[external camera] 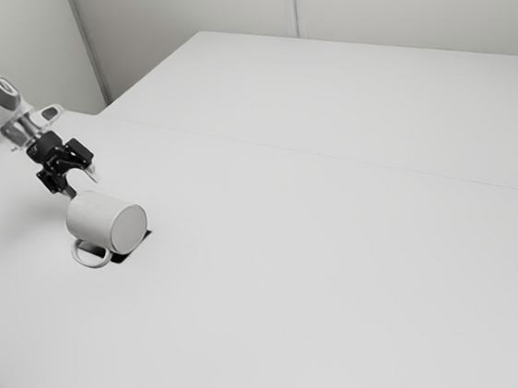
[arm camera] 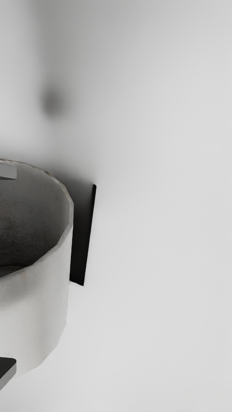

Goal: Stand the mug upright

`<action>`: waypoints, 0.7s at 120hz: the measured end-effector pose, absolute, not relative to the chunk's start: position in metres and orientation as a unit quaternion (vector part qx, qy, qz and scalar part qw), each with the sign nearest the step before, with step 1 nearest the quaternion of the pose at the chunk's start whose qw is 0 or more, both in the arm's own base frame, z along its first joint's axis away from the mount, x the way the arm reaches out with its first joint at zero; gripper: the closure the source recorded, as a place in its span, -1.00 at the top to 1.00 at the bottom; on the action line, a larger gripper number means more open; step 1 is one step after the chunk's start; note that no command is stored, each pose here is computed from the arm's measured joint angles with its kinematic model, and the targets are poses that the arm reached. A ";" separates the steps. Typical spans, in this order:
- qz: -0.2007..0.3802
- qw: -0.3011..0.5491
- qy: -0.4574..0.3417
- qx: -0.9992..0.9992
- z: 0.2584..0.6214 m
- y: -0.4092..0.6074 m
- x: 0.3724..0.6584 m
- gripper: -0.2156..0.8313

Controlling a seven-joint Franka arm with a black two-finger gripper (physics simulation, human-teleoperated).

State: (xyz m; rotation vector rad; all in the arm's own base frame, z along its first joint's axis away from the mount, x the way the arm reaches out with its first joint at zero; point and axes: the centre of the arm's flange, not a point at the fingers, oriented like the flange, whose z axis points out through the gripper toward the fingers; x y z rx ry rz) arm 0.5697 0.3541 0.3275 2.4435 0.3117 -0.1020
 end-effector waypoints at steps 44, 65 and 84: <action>-0.095 0.425 0.144 0.889 0.321 0.344 0.545 0.59; -0.134 0.455 0.147 0.868 0.321 0.336 0.534 0.59; -0.153 0.469 0.147 0.857 0.319 0.327 0.533 0.59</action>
